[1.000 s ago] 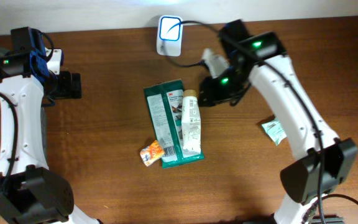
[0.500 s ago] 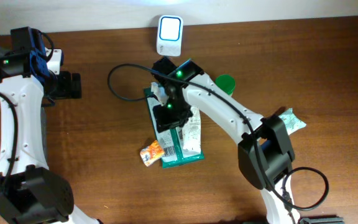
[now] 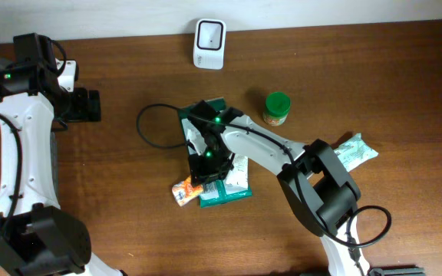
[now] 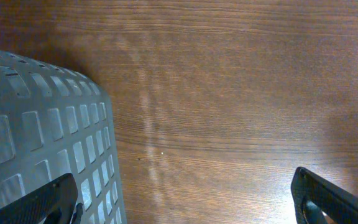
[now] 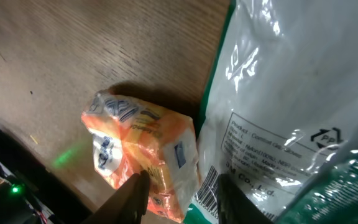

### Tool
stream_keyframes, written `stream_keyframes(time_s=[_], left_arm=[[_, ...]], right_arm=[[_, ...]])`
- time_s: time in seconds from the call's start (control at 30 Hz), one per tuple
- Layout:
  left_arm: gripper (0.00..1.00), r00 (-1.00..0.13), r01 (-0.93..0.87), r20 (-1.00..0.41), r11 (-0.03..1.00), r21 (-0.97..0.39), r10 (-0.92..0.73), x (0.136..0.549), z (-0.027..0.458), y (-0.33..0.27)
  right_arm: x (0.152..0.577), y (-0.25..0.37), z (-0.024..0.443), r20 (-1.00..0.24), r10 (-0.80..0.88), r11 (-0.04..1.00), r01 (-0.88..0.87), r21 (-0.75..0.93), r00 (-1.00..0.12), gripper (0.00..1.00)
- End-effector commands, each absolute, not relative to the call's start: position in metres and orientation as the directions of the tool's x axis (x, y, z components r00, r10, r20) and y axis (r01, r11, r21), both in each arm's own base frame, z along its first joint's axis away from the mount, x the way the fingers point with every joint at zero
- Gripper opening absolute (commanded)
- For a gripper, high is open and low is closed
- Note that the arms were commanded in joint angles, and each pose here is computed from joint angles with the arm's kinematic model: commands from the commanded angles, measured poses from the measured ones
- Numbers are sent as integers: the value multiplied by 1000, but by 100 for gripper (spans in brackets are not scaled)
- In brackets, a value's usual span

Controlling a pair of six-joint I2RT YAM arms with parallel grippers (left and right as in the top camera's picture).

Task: Scan the item barcode
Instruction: 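Reach the right gripper to the orange snack pack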

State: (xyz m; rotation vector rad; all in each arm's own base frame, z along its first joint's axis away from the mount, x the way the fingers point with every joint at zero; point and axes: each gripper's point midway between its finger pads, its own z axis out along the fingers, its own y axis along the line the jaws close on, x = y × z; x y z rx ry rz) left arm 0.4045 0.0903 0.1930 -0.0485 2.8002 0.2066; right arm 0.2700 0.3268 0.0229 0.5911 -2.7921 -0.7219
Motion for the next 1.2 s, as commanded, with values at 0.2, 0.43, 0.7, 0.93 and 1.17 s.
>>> stream_keyframes(time_s=[0.2,0.43,0.7,0.93,1.17], left_arm=[[99,-939,-56,-343,987,149,-2,402,201,92],[99,-939,-56,-343,987,149,-2,402,201,92],[99,-940,-56,-343,987,149,-2,402,200,92],[99,-939,-56,-343,987,149,-2,402,201,92],[99,-939,-56,-343,987,149,-2,402,201,92]], right_arm=[[260,337,11,81,-432,788,-332,519,-898,29],[258,339,-2,64,-421,785,-328,526,-905,28],[261,341,-2,45,-423,778,-337,531,-905,4],[291,350,38,-201,-647,593,-652,472,-735,4],[334,338,60,-236,-584,713,-630,309,-777,48]])
